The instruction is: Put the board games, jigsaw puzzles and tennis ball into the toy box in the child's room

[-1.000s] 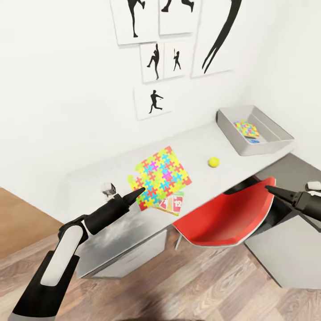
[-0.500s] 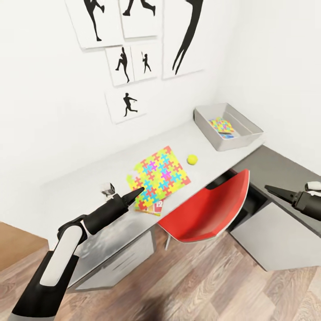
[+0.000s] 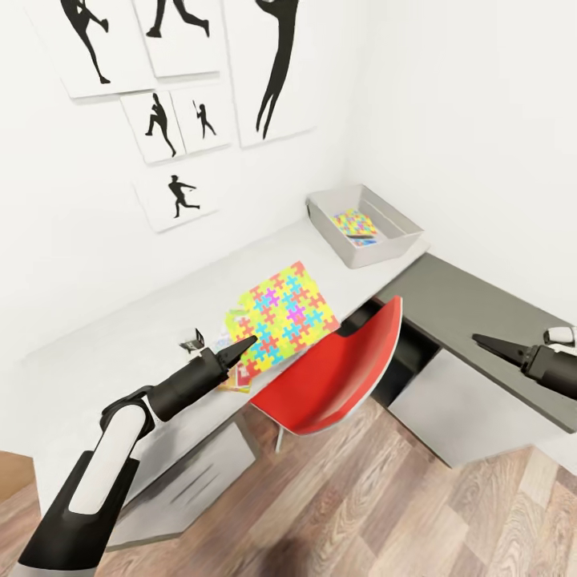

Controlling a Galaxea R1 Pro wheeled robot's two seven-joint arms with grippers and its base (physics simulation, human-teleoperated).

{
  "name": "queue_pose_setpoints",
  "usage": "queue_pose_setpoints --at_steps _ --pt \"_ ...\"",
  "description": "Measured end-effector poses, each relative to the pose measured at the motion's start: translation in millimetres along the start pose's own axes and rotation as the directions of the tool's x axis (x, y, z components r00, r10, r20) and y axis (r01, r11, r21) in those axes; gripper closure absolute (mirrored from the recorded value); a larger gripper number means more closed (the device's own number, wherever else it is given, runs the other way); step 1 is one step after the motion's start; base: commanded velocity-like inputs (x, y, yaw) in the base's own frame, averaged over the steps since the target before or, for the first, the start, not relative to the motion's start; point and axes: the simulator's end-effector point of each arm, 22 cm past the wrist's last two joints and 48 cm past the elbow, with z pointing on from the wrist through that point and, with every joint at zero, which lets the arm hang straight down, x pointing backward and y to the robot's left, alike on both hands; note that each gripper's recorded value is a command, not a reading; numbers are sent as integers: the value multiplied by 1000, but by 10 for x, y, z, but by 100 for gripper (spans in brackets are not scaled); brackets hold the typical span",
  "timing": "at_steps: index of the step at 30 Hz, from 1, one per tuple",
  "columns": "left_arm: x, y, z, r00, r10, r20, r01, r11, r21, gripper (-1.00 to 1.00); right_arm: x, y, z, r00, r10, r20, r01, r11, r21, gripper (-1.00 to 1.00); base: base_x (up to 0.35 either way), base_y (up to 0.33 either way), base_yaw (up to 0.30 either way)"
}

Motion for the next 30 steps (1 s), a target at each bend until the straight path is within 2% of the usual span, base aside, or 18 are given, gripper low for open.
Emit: queue_pose_setpoints --at_steps 4,8,30 --pt "-10 -28 -2 1000 4 1 -4 1000 3 100 26 34 24 1000 2 -4 -2 1000 -8 -100 0 -36 -155" --pt "-21 -58 -8 1000 9 2 -9 1000 6 100 142 89 113 999 8 -34 -9 1000 -24 -100 0 -15 -128" --pt "-76 -265 -24 999 38 9 -38 999 33 100 116 256 96 999 -9 -30 8 999 -47 -100 0 -2 -107"
